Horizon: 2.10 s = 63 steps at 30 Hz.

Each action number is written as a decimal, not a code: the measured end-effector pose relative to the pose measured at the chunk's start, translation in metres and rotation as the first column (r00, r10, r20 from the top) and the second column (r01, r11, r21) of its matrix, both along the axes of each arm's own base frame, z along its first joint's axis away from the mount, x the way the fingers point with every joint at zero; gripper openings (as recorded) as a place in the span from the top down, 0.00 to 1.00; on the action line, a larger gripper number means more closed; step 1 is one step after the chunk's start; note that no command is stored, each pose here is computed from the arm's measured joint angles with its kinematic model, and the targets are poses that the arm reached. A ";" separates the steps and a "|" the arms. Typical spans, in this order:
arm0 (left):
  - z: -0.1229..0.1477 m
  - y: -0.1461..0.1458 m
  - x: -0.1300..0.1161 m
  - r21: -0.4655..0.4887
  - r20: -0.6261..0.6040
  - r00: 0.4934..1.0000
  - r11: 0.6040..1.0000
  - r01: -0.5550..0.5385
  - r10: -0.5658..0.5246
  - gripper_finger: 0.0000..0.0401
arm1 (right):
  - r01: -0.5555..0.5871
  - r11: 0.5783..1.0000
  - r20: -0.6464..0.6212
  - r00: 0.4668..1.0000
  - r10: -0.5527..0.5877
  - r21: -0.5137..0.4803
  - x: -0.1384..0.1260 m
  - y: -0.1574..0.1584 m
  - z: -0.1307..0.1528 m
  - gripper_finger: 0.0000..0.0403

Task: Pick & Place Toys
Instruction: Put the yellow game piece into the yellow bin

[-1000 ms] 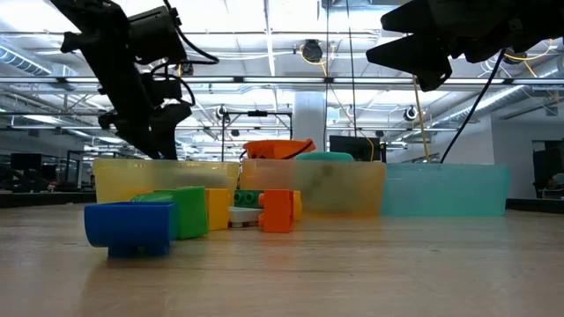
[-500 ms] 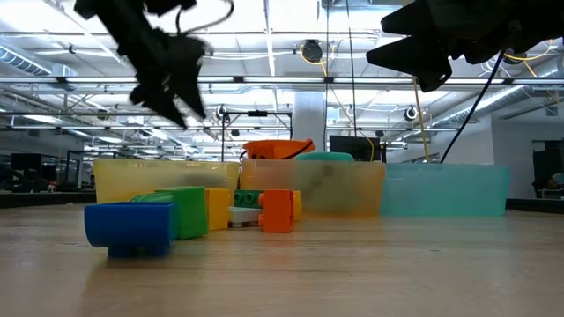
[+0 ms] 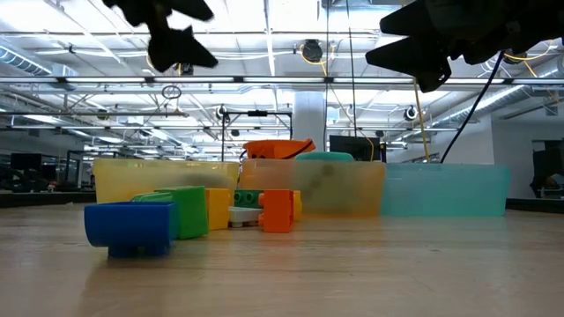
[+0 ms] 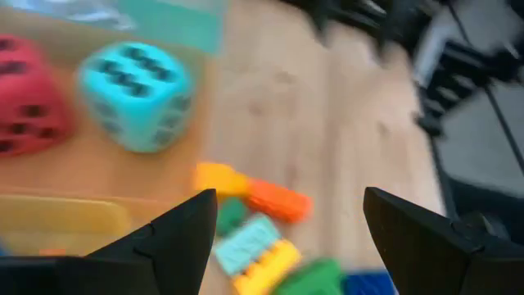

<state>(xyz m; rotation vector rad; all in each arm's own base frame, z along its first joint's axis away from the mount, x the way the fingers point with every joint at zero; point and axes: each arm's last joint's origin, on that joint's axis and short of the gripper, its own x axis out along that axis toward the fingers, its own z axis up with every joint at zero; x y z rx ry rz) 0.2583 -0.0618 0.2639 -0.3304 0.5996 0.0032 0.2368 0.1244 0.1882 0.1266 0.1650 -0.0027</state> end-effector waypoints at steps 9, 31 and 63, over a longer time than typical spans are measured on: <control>-0.035 -0.069 0.020 0.150 0.048 0.955 0.947 0.283 -0.293 0.22 | 0.000 1.000 0.007 1.000 0.000 0.005 0.000 0.000 0.001 0.48; -0.100 -0.049 0.040 0.368 -0.240 0.954 0.893 0.259 -0.178 0.22 | -0.002 1.000 0.007 1.000 0.002 0.009 0.000 0.000 0.001 0.48; -0.139 -0.046 0.043 0.267 -0.406 0.893 0.909 0.320 -0.195 0.74 | -0.003 1.000 0.006 1.000 0.003 0.005 0.000 0.000 0.001 0.48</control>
